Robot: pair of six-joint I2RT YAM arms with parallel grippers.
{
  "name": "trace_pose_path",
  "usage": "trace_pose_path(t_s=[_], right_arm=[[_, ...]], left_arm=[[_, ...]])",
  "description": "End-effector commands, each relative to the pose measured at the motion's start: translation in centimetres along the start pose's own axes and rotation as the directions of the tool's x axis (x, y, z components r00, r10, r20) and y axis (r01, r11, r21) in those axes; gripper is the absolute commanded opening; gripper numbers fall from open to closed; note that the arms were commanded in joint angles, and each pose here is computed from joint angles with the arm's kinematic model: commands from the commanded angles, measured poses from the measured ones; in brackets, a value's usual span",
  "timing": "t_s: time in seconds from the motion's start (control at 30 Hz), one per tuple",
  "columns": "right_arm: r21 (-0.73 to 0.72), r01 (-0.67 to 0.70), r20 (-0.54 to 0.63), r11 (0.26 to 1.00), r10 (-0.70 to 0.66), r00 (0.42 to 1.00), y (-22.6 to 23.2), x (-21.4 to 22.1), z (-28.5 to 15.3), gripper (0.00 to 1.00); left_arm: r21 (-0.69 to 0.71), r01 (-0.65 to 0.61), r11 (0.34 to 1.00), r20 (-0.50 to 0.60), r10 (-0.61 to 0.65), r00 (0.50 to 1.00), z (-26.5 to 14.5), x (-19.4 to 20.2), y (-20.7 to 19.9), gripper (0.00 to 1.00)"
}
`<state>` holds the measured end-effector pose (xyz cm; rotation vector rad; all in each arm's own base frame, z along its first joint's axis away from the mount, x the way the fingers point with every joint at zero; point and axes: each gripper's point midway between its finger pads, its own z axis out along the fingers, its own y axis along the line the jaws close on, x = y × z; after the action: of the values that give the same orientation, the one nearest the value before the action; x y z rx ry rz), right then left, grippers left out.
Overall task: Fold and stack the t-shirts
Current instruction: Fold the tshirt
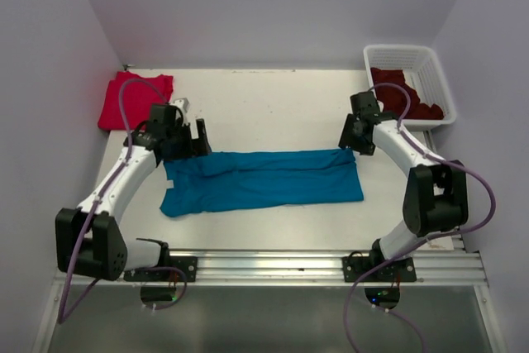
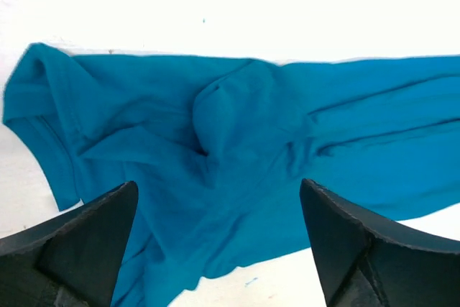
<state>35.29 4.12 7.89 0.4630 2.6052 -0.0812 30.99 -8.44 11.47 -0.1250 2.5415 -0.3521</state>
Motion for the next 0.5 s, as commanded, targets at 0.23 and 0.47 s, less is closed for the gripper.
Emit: trace_pose_path(t_s=[0.23,0.47], right_arm=[[-0.083,-0.033,0.096,0.996,0.041,0.994,2.3,-4.0,-2.1,0.34],[-0.072,-0.035,0.053,0.997,0.039,0.998,3.5,-4.1,1.1,0.00]], left_arm=[[0.097,-0.037,0.995,0.152,0.021,0.988,-0.5,-4.2,-2.5,0.95],[0.205,-0.015,0.979,0.064,0.001,0.998,6.0,-3.8,-3.8,0.63]])
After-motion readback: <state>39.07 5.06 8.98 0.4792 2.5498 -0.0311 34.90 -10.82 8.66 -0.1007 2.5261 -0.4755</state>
